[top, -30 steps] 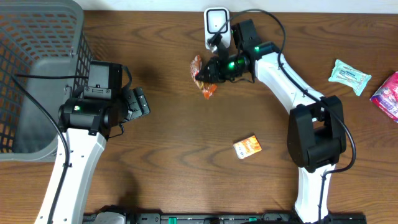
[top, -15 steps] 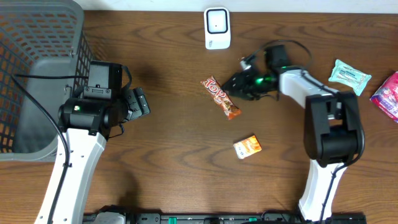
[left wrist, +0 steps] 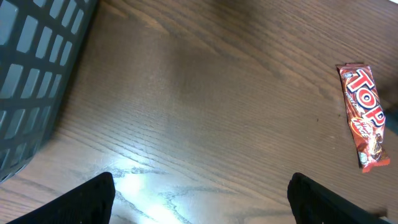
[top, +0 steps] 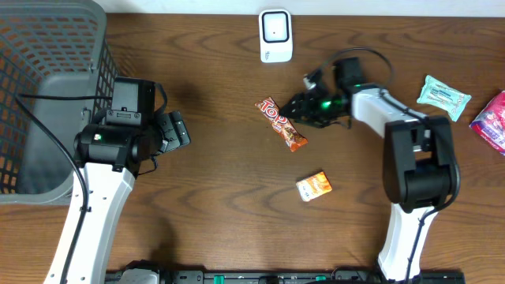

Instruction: Scan the item barcode

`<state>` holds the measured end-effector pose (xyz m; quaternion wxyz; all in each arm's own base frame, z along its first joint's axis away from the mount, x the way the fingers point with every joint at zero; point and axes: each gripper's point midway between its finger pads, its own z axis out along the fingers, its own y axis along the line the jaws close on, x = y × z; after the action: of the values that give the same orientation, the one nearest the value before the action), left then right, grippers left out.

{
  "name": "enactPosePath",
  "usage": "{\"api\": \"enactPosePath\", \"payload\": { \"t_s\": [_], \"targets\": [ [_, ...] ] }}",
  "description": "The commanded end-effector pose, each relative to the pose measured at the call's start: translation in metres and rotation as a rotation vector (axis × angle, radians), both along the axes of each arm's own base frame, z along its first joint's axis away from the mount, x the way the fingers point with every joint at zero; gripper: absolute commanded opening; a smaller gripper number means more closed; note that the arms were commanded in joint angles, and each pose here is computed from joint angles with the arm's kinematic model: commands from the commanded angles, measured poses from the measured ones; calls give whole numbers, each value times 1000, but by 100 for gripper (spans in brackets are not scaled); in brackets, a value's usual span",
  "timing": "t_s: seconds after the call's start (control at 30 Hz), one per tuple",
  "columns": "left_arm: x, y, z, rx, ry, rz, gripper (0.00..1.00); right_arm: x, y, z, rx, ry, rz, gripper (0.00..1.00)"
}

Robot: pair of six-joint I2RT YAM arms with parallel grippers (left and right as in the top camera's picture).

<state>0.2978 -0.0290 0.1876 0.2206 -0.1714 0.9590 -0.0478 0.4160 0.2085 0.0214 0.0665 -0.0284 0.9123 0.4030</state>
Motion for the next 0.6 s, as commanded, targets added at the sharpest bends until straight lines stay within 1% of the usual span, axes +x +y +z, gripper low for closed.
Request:
{"api": "enactPosePath", "payload": {
  "t_s": [0.0, 0.07, 0.17, 0.2, 0.23, 0.27, 0.3, 0.33, 0.4, 0.47, 0.57],
  "targets": [
    [0, 4, 0, 10, -3, 12, 89, 2, 2, -15, -209, -82, 23, 65],
    [0, 4, 0, 10, -3, 12, 89, -4, 10, -20, -243, -86, 40, 65],
    [0, 4, 0, 10, -3, 12, 89, -9, 16, -32, -319, -91, 49, 61],
    [0, 4, 0, 10, -3, 12, 89, -10, 17, -36, -343, -88, 44, 52],
    [0, 4, 0, 10, -3, 12, 89, -11, 18, -39, -362, -85, 41, 40],
    [0, 4, 0, 10, -3, 12, 89, -13, 19, -44, -375, -81, 45, 25],
    [0, 4, 0, 10, -3, 12, 89, -14, 21, -44, -378, -81, 48, 6],
    [0, 4, 0, 10, -3, 12, 89, -14, 21, -44, -376, -78, 42, 1],
    [0, 4, 0, 10, -3, 12, 89, -11, 24, -39, -357, -76, 20, 1],
    [0, 4, 0, 10, -3, 12, 89, -2, 33, -24, -297, -99, 12, 1],
    [0, 4, 0, 10, -3, 12, 89, 25, 46, 13, -187, -174, -17, 1]
  ]
}}
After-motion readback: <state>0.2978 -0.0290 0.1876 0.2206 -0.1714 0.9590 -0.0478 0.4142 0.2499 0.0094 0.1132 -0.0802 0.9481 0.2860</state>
